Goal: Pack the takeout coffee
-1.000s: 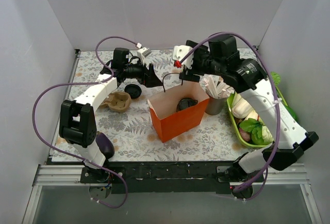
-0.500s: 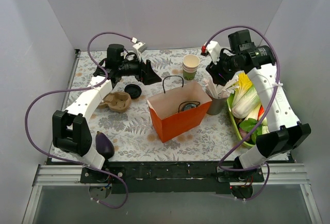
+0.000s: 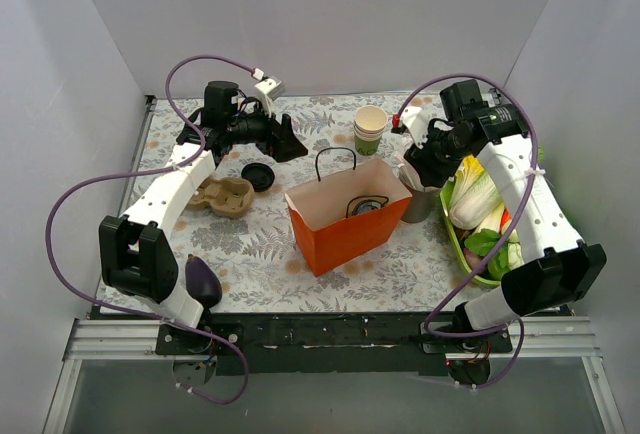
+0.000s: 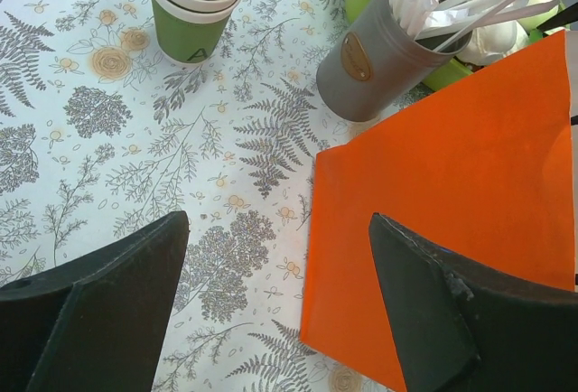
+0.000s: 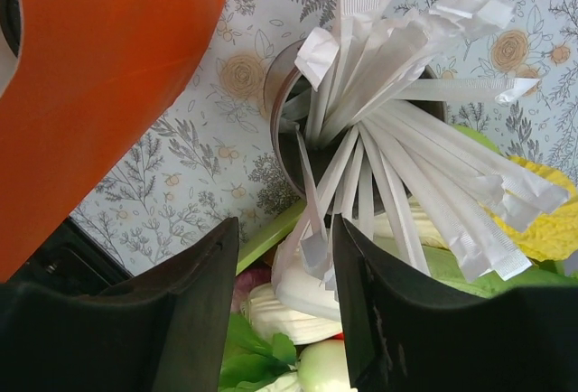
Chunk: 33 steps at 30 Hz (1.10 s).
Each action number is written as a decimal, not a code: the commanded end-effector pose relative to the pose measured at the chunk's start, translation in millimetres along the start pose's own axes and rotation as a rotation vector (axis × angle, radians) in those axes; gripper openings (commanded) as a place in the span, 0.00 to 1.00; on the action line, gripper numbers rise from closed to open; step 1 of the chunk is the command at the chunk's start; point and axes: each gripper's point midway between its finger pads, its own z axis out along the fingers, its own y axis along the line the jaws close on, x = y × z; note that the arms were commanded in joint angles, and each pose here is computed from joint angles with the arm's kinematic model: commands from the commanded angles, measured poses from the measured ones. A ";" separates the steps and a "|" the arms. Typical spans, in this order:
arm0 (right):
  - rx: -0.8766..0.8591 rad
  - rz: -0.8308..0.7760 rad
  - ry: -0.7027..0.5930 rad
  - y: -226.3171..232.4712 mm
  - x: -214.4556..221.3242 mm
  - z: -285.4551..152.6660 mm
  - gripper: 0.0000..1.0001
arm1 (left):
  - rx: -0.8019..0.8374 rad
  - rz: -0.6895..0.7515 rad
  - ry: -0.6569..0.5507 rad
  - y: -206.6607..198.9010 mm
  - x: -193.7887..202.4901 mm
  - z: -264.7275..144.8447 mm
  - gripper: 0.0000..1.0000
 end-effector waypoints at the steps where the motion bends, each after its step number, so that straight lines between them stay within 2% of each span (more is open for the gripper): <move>1: 0.056 -0.006 -0.007 -9.1 1.9 -3.7 0.52 | -0.010 0.042 -0.038 -5.3 -14.9 -7.8 0.82; 10: 0.077 -0.003 0.027 -22.0 4.9 6.6 0.46 | -0.008 0.041 -0.042 -8.3 -13.9 -9.3 0.82; 18: 0.068 0.006 0.040 -27.1 4.1 14.5 0.33 | -0.009 0.039 -0.045 -7.5 -14.4 -8.7 0.82; 20: 0.063 0.003 0.039 -26.7 1.9 12.0 0.17 | -0.011 0.044 -0.047 -7.6 -15.4 -9.2 0.82; 21: 0.063 0.003 0.036 -26.4 0.9 9.9 0.14 | -0.012 0.044 -0.047 -7.3 -15.4 -9.2 0.82; 22: 0.068 -0.002 0.031 -26.7 -1.3 5.5 0.02 | -0.011 0.044 -0.047 -7.6 -15.4 -9.2 0.82; 28: 0.158 -0.015 -0.061 -37.8 -28.6 -31.8 0.01 | -0.007 0.039 -0.042 -8.7 -12.3 -9.6 0.82; 32: 0.229 -0.033 -0.175 -47.7 -65.3 -77.2 0.01 | -0.010 0.038 -0.035 -7.9 -10.5 -8.8 0.82; 33: 0.274 -0.053 -0.228 -50.7 -78.5 -99.9 0.01 | -0.010 0.037 -0.032 -7.1 -9.3 -8.1 0.82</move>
